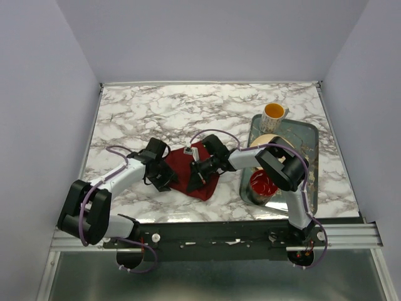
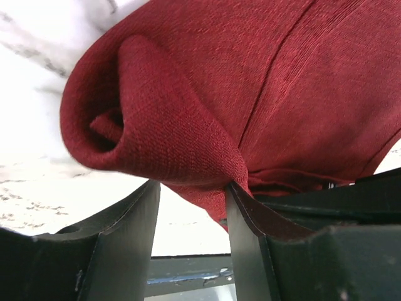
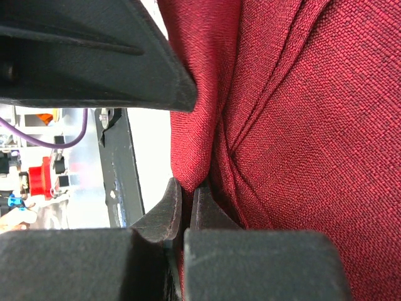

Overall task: Fold the napkin, place the utensils inside, and roll it up
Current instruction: Roll the napkin with the utensil

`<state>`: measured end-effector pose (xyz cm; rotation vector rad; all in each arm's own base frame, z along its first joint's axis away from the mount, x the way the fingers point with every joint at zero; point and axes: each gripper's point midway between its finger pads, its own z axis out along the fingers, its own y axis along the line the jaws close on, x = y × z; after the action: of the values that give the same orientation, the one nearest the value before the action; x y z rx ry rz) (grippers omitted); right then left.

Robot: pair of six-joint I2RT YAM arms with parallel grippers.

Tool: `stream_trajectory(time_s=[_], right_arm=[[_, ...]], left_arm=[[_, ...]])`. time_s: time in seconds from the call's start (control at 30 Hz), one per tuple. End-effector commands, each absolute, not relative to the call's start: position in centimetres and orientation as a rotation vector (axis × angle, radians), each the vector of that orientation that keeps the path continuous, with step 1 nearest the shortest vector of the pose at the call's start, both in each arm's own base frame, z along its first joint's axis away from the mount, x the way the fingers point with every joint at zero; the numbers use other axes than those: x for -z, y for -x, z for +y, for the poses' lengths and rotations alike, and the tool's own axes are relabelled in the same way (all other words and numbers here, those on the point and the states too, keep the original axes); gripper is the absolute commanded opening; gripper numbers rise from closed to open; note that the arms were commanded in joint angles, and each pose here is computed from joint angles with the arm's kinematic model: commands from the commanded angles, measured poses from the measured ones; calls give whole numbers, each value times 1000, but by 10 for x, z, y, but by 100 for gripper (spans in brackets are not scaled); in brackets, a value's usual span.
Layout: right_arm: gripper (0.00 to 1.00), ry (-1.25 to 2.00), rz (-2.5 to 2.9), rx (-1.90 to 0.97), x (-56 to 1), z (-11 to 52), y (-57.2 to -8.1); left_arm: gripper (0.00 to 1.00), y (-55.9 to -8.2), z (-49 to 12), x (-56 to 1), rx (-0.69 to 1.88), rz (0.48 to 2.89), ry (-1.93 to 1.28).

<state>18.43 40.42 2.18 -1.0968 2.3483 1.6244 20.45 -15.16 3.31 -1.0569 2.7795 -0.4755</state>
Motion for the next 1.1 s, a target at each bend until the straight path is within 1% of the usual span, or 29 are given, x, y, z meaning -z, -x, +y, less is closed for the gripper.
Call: stream_trajectory(time_s=[0.0, 0.13, 0.23, 0.3, 0.37, 0.4, 0.43, 0.5, 0.53, 0.6, 0.63, 0.7, 0.73, 0.8, 0.83, 0.9, 0.93, 1.07], right_arm=[[1, 1074, 2462, -1471, 12, 389, -186], [1, 1092, 2452, -1497, 8, 390, -184], [3, 1105, 2448, -1497, 6, 389, -184], [4, 1108, 2447, -1484, 6, 390, -186], [7, 1116, 2458, -1474, 6, 389, -186], [8, 1120, 2447, -1470, 4, 390, -188], [9, 1117, 2472, -1463, 5, 388, -186], [12, 1119, 2479, -1432, 5, 387, -188], [18, 1117, 2500, -1421, 3, 385, -188], [25, 1121, 2500, -1356, -3, 385, -193], [33, 1118, 2525, -1314, -9, 384, -195], [39, 1122, 2516, -1174, -19, 382, -206], [46, 1129, 2551, -1114, -23, 377, -203], [50, 1158, 2508, -1018, -45, 380, -211], [54, 1160, 2529, -901, -45, 373, -212], [57, 1162, 2499, -803, -58, 370, -215], [59, 1161, 2480, -709, -67, 367, -214], [62, 1151, 2373, -412, -73, 361, -211]], left_arm=[[54, -225, -148, -33, 424, 2720, 1010], [53, -227, -146, -26, 404, 2727, 997], [54, -223, -146, -15, 385, 2753, 997], [52, -218, -145, -7, 368, 2783, 995], [50, -218, -146, -2, 370, 2789, 991], [48, -218, -144, 0, 355, 2789, 987], [42, -218, -144, 2, 351, 2793, 983], [36, -214, -142, 7, 335, 2810, 980], [34, -212, -143, 8, 345, 2817, 986], [33, -209, -143, 11, 345, 2825, 988], [30, -208, -143, 11, 343, 2827, 986], [28, -208, -144, 12, 349, 2831, 989], [26, -208, -144, 13, 351, 2835, 987], [24, -206, -146, 14, 357, 2847, 990], [23, -207, -146, 13, 358, 2849, 983], [23, -206, -147, 12, 364, 2856, 984], [22, -207, -148, 12, 369, 2854, 985], [21, -207, -153, 9, 407, 2857, 1008]])
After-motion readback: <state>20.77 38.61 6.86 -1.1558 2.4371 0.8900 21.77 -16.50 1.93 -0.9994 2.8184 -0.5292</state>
